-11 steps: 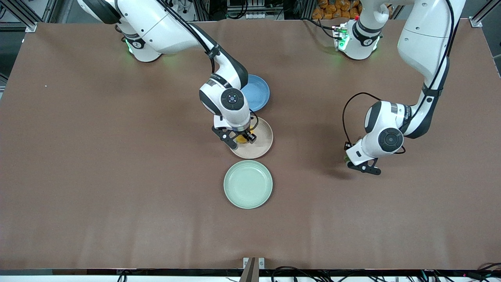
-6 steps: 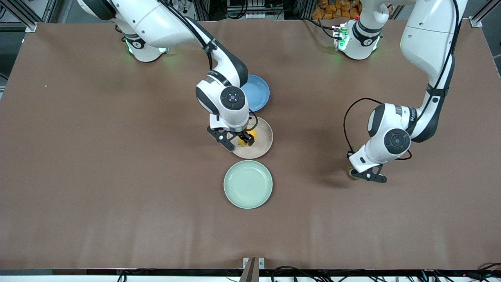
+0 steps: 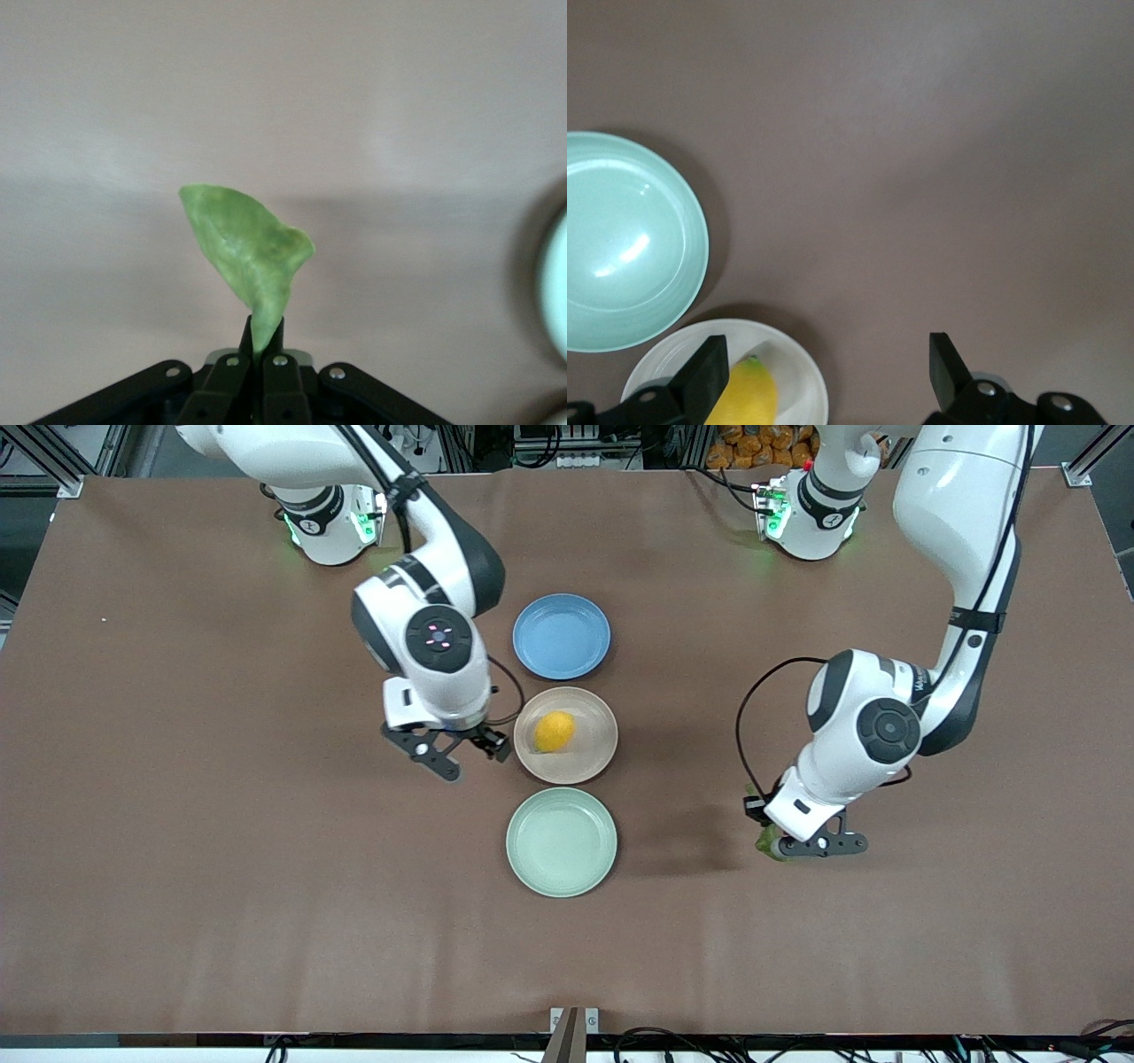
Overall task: Place lemon and lettuce in plates
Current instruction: 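Open the right gripper to release the lemon and lift away, then carry the lettuce onto the pale green plate while the right gripper withdraws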
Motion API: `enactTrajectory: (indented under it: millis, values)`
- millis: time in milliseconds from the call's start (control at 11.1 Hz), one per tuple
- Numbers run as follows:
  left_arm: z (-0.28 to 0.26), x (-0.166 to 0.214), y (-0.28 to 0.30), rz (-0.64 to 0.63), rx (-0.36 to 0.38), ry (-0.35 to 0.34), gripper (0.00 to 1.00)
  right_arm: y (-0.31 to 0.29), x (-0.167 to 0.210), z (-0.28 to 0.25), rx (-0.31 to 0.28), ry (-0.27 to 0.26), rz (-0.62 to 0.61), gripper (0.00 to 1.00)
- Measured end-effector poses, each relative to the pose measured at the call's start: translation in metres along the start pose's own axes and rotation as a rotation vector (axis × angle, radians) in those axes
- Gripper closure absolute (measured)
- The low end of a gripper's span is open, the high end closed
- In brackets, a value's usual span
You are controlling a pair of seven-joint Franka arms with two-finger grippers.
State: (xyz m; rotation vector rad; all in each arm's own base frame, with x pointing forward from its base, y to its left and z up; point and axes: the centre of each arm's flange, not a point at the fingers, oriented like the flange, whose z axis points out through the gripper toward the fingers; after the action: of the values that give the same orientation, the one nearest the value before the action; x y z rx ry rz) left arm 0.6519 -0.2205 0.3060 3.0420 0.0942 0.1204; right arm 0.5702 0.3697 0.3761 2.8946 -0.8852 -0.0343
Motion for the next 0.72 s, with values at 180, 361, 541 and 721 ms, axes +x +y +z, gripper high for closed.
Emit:
enactTrajectory:
  millis: [180, 361, 541, 721]
  values:
    - [-0.006, -0.017, 0.054, -0.054, -0.032, 0.002, 0.97, 0.036, 0.047, -0.033, 0.005, -0.011, -0.042, 0.00]
    - [0.004, -0.047, 0.120, -0.103, -0.052, -0.007, 0.97, 0.088, 0.094, -0.070, -0.011, -0.025, -0.057, 0.00]
    - [0.019, -0.066, 0.178, -0.172, -0.100, 0.011, 0.97, 0.149, 0.142, -0.099, -0.021, -0.033, -0.129, 0.00]
    - [0.032, -0.076, 0.212, -0.229, -0.168, 0.053, 0.97, 0.196, 0.182, -0.104, -0.025, -0.042, -0.210, 0.00]
